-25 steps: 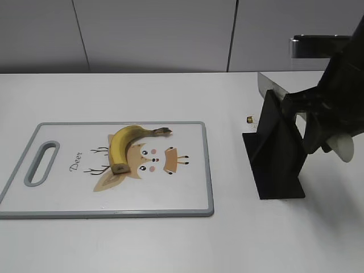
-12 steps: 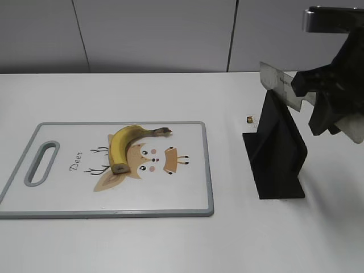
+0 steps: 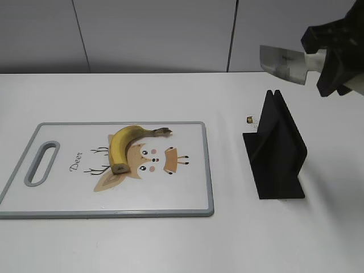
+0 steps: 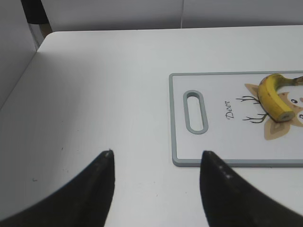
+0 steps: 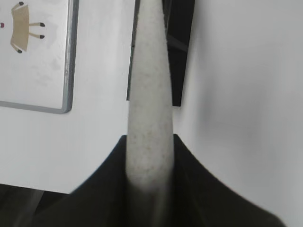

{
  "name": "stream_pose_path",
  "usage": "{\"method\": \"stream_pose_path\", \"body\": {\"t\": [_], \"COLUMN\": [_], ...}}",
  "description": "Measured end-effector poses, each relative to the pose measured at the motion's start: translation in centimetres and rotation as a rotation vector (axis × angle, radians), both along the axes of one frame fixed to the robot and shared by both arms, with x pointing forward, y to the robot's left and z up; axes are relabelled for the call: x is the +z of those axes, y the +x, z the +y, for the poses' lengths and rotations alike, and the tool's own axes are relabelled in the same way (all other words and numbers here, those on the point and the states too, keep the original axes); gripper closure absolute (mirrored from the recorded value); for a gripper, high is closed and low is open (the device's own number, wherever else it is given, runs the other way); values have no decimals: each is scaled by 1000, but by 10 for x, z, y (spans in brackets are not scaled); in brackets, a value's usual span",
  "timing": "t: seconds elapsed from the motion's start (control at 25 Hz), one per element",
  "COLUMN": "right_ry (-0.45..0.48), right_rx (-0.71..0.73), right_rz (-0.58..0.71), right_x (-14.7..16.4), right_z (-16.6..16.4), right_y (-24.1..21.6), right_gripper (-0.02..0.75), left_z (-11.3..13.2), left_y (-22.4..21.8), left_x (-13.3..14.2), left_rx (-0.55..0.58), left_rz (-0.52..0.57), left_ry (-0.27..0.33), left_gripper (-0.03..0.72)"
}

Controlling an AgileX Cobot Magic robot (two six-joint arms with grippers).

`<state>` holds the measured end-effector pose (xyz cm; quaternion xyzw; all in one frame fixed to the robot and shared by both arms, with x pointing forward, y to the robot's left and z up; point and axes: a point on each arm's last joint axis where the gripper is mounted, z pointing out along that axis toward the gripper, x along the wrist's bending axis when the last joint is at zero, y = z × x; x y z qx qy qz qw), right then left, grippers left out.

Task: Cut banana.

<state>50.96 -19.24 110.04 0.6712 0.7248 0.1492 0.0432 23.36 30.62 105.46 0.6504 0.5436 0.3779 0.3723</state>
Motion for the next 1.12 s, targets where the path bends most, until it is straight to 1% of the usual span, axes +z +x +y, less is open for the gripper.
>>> {"method": "stream_pose_path", "body": {"t": [0.28,0.44,0.68,0.8,0.92,1.04,1.12], "right_ry": [7,8,-29,-47,-40,-35,-47], "right_rx": [30,49,175,298,447,585,659], "right_rz": [-88,-114,-152,-228,-307,-375,-413], "right_x": [26,34,37,45,54,57,57], "right_z": [1,1,2,4,10,15,18], "right_y": [6,7,8,11,12,13,15], "right_gripper": [573,573,573,573,573,573,573], "left_z": [0,0,0,0,-1,-4,-7], "left_y": [0,0,0,0,9,26,43], "left_x": [0,0,0,8,26,43,52], "left_rx": [0,0,0,-5,-11,-35,-50], "left_rz": [0,0,-1,-28,-94,-138,-136], "left_ry": [0,0,1,8,10,51,63], "left_gripper": [135,135,135,135,135,124,94]}}
